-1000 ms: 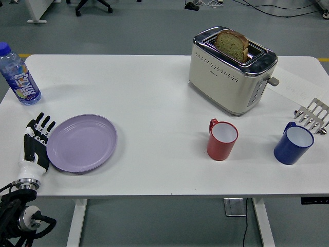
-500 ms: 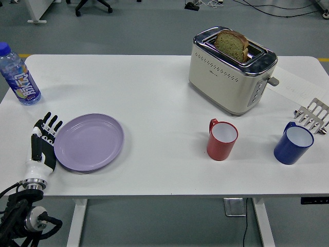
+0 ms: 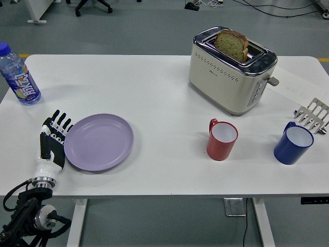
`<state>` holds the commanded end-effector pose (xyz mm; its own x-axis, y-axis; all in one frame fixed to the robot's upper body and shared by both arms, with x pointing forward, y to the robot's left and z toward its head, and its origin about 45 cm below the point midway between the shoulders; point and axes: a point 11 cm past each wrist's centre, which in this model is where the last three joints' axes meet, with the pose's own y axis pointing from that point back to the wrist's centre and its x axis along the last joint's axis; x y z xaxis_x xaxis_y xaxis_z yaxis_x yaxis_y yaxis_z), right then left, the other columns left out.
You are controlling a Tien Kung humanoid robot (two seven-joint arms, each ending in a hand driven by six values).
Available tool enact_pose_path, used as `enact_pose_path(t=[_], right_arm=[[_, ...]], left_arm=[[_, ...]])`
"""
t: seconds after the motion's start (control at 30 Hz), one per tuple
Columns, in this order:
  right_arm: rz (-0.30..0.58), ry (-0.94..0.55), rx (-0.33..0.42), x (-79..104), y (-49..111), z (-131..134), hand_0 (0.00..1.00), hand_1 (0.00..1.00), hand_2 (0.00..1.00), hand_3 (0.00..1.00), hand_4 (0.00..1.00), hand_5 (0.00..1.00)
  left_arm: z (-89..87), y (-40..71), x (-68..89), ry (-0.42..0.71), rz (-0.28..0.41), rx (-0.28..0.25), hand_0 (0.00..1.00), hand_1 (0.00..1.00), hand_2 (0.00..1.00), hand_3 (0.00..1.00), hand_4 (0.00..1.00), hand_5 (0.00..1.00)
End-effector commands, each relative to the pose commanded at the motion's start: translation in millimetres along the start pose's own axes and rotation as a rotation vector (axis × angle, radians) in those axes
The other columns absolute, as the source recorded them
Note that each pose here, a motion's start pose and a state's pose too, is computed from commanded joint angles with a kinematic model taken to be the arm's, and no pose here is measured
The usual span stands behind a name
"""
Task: Push plate across desktop
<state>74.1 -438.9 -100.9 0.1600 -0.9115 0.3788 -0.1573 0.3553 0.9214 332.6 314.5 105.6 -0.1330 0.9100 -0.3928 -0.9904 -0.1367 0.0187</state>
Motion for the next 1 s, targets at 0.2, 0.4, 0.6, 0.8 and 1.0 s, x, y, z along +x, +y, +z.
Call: enact_pose_path(t=[0.2, 0.4, 0.6, 0.8, 1.0], right_arm=[[0.002, 0.002, 0.003, 1.2, 0.0, -1.4, 0.626, 0.562, 0.658, 0.612, 0.164, 0.318], [0.003, 0.003, 0.004, 1.9, 0.0, -1.8, 0.626, 0.559, 0.658, 0.612, 0.164, 0.318], [0.003, 0.005, 0.005, 2.1, 0.0, -2.4, 0.626, 0.558, 0.658, 0.612, 0.164, 0.318], [0.003, 0.006, 0.008, 2.5, 0.0, -4.1, 0.624, 0.558, 0.658, 0.612, 0.164, 0.318], [0.003, 0.009, 0.009, 2.7, 0.0, -4.5, 0.626, 0.558, 0.658, 0.612, 0.165, 0.321]], left_arm=[[-4.7, -1.0, -9.6, 0.005, -0.022, 0.011, 0.889, 0.908, 0.944, 0.926, 0.505, 0.998], [-9.5, -0.9, -17.6, 0.005, -0.044, 0.023, 0.889, 0.908, 0.944, 0.925, 0.498, 0.998], [-10.3, -2.8, -25.3, 0.004, -0.063, 0.022, 0.888, 0.907, 0.944, 0.925, 0.497, 0.998], [-11.2, -3.4, -31.7, 0.005, -0.077, 0.021, 0.888, 0.907, 0.944, 0.927, 0.495, 0.998], [-17.9, 0.0, -39.7, 0.005, -0.1, 0.04, 0.889, 0.907, 0.945, 0.926, 0.494, 0.998]])
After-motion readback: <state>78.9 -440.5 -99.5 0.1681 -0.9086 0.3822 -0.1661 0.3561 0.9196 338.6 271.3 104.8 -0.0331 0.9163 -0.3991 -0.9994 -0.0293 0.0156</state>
